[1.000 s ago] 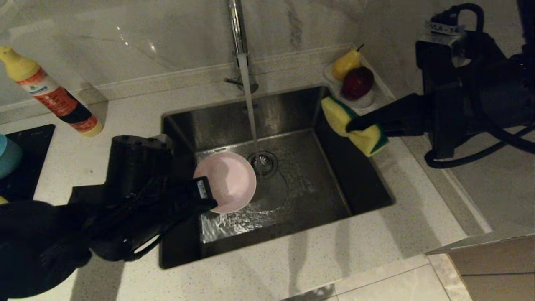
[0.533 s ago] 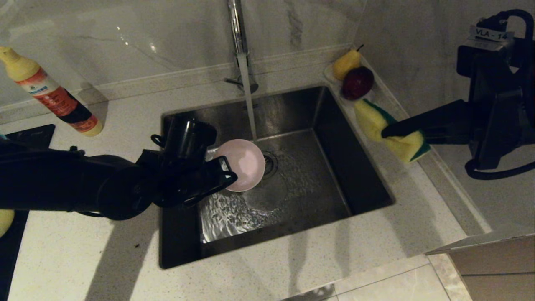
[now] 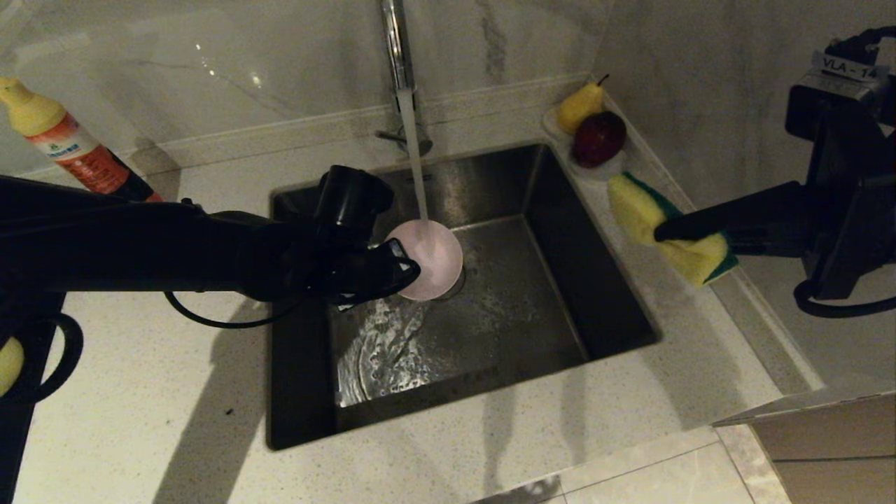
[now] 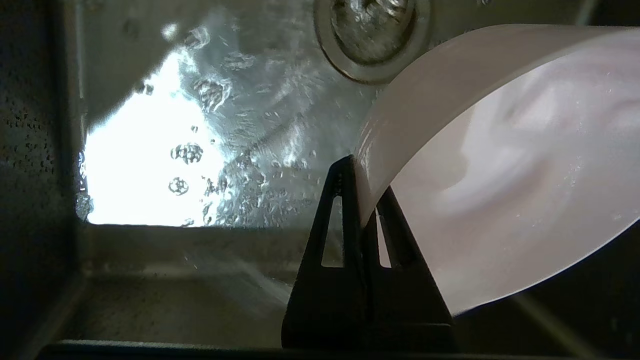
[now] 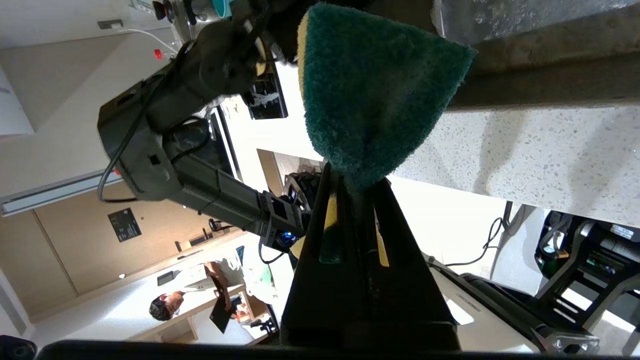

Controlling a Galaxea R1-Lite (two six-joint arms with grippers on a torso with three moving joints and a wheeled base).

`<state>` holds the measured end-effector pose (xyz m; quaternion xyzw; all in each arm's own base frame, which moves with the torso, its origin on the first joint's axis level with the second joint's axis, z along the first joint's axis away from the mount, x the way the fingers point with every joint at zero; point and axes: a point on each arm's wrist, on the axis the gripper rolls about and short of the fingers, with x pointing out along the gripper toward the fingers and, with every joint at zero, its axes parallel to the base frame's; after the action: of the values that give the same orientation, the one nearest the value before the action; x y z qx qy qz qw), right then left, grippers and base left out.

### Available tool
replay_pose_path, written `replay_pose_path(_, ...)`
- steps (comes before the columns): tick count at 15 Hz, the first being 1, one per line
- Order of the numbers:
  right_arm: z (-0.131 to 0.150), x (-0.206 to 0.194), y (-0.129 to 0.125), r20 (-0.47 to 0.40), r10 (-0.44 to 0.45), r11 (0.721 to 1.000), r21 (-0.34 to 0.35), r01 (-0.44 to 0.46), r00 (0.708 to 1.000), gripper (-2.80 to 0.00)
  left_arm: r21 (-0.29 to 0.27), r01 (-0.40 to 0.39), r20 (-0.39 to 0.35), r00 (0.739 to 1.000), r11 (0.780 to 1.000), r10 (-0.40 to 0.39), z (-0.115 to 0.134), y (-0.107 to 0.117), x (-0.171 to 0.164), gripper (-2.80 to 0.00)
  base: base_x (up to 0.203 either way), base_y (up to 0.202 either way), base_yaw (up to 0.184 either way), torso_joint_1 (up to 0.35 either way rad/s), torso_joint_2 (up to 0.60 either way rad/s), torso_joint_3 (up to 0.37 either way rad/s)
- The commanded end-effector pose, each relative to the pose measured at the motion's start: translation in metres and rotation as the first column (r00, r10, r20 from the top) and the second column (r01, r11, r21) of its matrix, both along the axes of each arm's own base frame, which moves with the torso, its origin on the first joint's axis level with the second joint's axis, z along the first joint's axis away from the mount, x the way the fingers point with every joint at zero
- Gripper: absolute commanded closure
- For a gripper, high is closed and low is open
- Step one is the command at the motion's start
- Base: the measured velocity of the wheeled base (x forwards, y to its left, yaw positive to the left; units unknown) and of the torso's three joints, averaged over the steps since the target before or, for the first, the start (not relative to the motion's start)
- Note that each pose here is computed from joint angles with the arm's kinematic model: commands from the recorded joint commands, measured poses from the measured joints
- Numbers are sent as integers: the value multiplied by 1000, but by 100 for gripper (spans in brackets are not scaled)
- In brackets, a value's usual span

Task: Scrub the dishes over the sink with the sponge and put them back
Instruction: Rinse the bowl

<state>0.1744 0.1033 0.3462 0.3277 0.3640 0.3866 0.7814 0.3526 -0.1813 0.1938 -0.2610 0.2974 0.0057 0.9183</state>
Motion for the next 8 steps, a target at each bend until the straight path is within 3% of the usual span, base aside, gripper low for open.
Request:
replay_pose_path(1,-5,-2,-1,-6,2,1000,3,-2,1000,0,-7,-21,-21,1000,1000,20,-7,0,7,0,0,0,0,0,0,0)
replay_pose_path(3,-6,-1,0,-10,2,1000,1,-2,1000,0,-10,-35,-37,999,999,35,-4,7,5,0,0,0,0,0,0,0)
replay_pose_path(8,-11,0,0,-25,3,1000,-6,-4,1000,0,-61,38,-78,996,997,-43,8,16,-11,0,0,0,0,0,0,0)
